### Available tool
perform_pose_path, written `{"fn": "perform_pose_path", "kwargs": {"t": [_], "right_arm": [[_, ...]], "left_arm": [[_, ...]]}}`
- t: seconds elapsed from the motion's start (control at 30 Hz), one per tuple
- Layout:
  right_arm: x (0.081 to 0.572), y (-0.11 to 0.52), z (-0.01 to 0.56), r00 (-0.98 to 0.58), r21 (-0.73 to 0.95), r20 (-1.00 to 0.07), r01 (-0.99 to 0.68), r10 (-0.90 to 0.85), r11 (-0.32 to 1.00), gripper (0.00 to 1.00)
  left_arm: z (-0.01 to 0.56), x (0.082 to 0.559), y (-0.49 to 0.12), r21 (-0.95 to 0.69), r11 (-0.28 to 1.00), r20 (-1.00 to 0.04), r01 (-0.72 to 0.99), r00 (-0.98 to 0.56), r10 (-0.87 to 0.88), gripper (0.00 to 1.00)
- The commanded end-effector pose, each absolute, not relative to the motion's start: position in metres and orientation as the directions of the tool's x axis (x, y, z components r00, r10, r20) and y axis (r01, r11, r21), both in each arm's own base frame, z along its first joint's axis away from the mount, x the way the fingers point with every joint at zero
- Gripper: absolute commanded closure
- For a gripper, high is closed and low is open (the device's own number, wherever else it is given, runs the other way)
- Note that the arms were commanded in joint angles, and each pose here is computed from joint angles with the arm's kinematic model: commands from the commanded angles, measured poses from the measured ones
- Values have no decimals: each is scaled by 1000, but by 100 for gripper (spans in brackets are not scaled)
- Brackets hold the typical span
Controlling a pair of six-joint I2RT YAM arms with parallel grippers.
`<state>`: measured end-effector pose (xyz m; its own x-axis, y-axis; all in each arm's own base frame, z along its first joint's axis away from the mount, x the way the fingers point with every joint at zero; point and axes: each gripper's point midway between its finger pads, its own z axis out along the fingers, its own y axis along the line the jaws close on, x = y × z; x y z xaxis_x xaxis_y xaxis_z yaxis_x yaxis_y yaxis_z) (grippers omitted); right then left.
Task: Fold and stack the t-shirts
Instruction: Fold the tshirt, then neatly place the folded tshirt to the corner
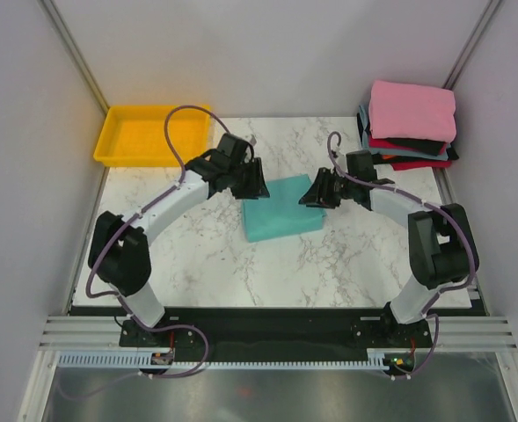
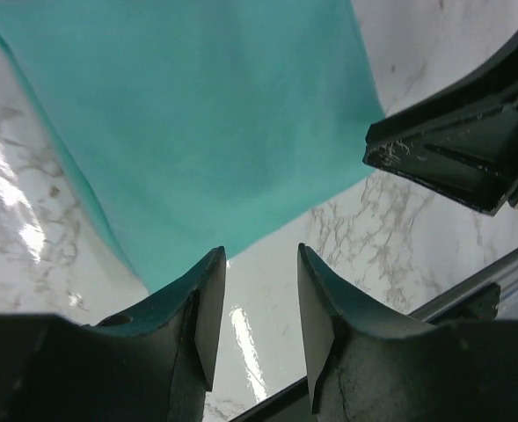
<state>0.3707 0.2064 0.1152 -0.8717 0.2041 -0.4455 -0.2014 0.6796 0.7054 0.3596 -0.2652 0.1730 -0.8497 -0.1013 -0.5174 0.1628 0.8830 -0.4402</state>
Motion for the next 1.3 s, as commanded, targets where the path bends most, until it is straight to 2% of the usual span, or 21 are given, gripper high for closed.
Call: {"fn": "perform_pose_path", "kwargs": {"t": [0.0,0.07,0.2,0.3,0.4,0.5,0.53,0.57,0.63,0.77,0.8,0.87,1.03,1.17,1.27], "right_arm": [[351,205,75,-907,728,-380,-174,180,663,57],[332,197,48,-932,716,-316,-113,176,689,61],[317,184,21,-938,666,-295,-63,184,743,62],[310,182,18,-944,661,-275,-50,181,748,62],[305,180,26,-943,656,-279,-47,184,753,61],[300,185,48,-938,663,-300,-75,173,745,56],[299,189,57,-937,667,-309,-95,159,739,50],[307,195,79,-919,666,-368,-157,138,730,47],[304,203,97,-919,660,-382,-199,96,725,40],[339,198,144,-856,602,-503,-252,115,758,29],[345,193,148,-849,587,-514,-248,119,770,22],[364,182,152,-837,571,-528,-224,144,790,18],[404,155,130,-838,500,-523,-152,158,852,14],[431,149,90,-883,472,-449,-107,135,875,15],[431,151,59,-916,483,-374,-60,144,874,16]], "left_arm": [[133,335,-288,-517,840,-451,162,-886,-107,55],[104,318,-289,-516,845,-412,139,-905,-103,55],[51,303,-269,-461,885,-357,65,-927,-117,56],[22,289,-260,-425,904,-302,43,-949,-97,58],[17,282,-250,-398,917,-305,37,-948,-94,59],[35,287,-241,-366,928,-373,69,-924,-78,59],[41,286,-237,-351,933,-382,74,-921,-70,58],[55,294,-236,-343,935,-425,90,-903,-69,56],[68,297,-236,-319,937,-452,145,-892,-16,48],[109,322,-248,-294,928,-511,229,-858,50,43],[116,325,-250,-289,924,-523,249,-850,66,42],[136,329,-251,-294,920,-549,260,-834,60,39],[182,318,-240,-303,912,-611,278,-791,38,37],[195,297,-221,-292,916,-632,275,-774,31,38],[198,276,-203,-290,921,-640,261,-768,16,38]]}}
